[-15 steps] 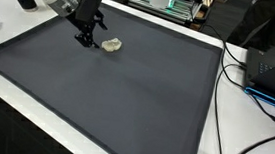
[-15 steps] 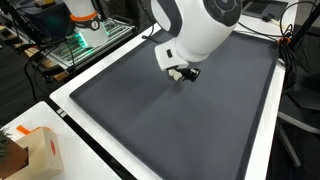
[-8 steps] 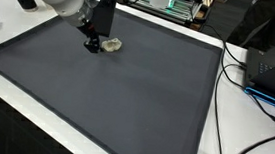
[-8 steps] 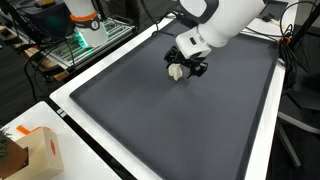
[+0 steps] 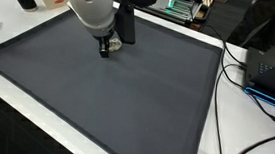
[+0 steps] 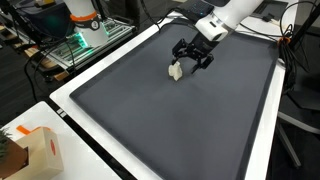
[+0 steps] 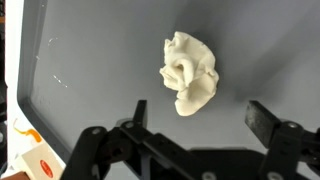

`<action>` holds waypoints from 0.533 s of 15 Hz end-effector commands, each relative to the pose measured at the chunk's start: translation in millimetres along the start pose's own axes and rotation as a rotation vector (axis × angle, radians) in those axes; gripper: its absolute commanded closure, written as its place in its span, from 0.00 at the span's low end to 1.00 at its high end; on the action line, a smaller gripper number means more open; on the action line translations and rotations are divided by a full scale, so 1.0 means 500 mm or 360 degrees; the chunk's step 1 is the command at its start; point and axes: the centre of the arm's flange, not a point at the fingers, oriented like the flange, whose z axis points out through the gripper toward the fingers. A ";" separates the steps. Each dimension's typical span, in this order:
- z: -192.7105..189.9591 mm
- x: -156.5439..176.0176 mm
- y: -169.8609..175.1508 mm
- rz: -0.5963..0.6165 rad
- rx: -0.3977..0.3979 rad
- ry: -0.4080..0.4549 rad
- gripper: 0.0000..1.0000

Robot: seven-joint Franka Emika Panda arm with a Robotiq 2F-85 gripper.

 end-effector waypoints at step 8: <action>0.003 -0.142 0.007 -0.0429 -0.0099 0.0504 0.00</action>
